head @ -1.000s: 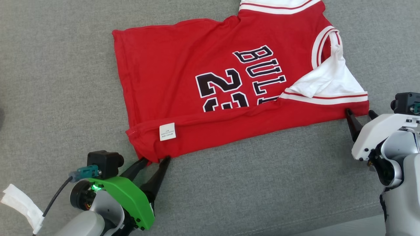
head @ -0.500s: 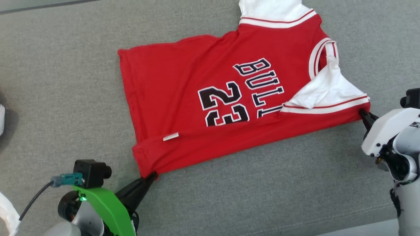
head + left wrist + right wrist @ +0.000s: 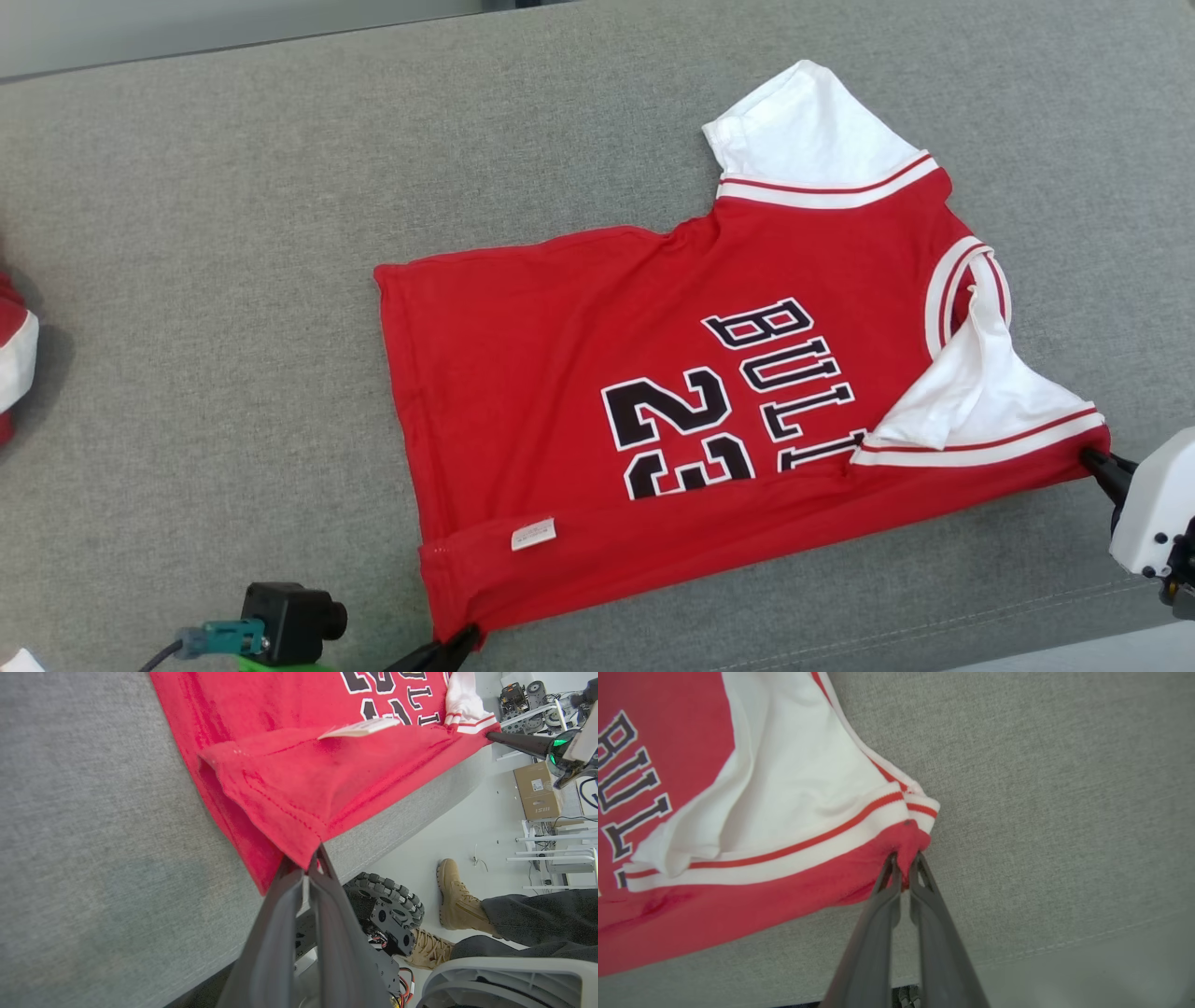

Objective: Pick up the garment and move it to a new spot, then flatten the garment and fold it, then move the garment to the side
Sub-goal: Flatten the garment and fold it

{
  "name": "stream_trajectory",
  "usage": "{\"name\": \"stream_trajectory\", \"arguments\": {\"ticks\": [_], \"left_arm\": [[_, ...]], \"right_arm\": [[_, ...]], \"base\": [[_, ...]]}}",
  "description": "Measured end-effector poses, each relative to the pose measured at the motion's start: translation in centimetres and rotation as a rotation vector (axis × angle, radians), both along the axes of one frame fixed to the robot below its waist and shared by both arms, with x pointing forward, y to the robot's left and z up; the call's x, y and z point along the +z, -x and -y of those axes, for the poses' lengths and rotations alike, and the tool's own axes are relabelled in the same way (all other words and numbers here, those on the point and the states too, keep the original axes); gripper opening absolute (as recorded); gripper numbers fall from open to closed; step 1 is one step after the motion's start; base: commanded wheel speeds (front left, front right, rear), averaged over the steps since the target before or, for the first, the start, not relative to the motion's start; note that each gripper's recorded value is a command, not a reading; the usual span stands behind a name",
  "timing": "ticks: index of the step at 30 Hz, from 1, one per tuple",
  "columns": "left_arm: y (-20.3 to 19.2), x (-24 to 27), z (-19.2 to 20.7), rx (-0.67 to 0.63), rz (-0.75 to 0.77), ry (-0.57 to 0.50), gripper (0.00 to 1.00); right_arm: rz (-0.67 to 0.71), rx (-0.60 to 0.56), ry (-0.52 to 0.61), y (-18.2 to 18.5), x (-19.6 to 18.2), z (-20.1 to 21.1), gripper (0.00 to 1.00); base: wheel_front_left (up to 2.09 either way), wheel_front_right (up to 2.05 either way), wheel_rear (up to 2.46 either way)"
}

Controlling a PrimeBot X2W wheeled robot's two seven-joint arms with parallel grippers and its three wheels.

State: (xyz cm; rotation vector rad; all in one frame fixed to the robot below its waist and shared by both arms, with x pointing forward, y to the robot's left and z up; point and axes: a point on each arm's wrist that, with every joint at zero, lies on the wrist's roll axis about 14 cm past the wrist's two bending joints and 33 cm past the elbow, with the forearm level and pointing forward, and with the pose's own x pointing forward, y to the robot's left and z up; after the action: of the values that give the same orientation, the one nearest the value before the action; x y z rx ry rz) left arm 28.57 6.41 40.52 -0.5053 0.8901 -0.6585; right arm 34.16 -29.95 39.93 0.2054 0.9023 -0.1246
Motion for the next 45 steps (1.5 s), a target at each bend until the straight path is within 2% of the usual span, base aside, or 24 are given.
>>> {"name": "stream_trajectory", "arguments": {"ticks": [1, 2, 3, 8, 12, 16, 21, 26, 32, 37, 45], "left_arm": [[0.1, -0.3, 0.1, -0.004, -0.002, -0.009, 0.48], [0.2, -0.7, 0.1, -0.007, 0.001, -0.023, 0.86], [0.3, -0.9, 0.2, -0.012, 0.000, -0.030, 1.00], [-0.6, -1.6, -0.4, 0.026, 0.010, -0.064, 1.00], [-2.2, -1.7, -3.0, 0.056, 0.046, -0.136, 1.00], [-7.5, -0.1, -5.2, 0.099, 0.178, -0.204, 1.00], [-15.5, 2.4, -5.2, 0.131, 0.321, -0.206, 1.00], [-20.9, 1.4, -2.9, 0.119, 0.351, -0.168, 1.00], [-22.1, -2.3, -1.4, 0.055, 0.308, -0.176, 1.00], [-21.8, -3.4, -2.2, 0.065, 0.292, -0.192, 1.00], [-21.5, -3.6, -2.2, 0.051, 0.275, -0.179, 1.00]], "right_arm": [[-0.007, 0.005, 0.002, 0.1, -0.3, -0.2, 0.60], [-0.011, 0.008, 0.002, 0.2, -0.5, -0.3, 0.99], [-0.004, 0.007, -0.001, 0.0, -0.6, -0.5, 1.00], [0.025, 0.014, 0.024, -0.8, -0.1, -0.1, 1.00], [0.124, 0.030, 0.049, -3.3, 2.9, 0.5, 1.00], [0.278, 0.068, 0.091, -8.7, 7.4, 0.2, 1.00], [0.460, 0.114, 0.146, -17.4, 11.4, -2.4, 1.00], [0.455, 0.141, 0.208, -24.3, 9.4, -4.5, 1.00], [0.380, 0.159, 0.209, -28.6, 3.6, -6.8, 1.00], [0.271, 0.220, 0.154, -29.1, -1.9, -10.6, 1.00], [0.231, 0.237, 0.147, -29.3, -3.0, -10.9, 1.00]], "base": [[0.00, 0.00, 0.00], [0.00, 0.00, 0.00], [0.00, 0.00, 0.00], [0.00, 0.00, 0.00], [0.00, 0.00, 0.00], [0.00, 0.00, 0.00], [0.00, 0.00, 0.00], [0.00, 0.00, 0.00], [0.00, 0.00, 0.00], [0.00, 0.00, 0.00], [0.00, 0.00, 0.00]]}}
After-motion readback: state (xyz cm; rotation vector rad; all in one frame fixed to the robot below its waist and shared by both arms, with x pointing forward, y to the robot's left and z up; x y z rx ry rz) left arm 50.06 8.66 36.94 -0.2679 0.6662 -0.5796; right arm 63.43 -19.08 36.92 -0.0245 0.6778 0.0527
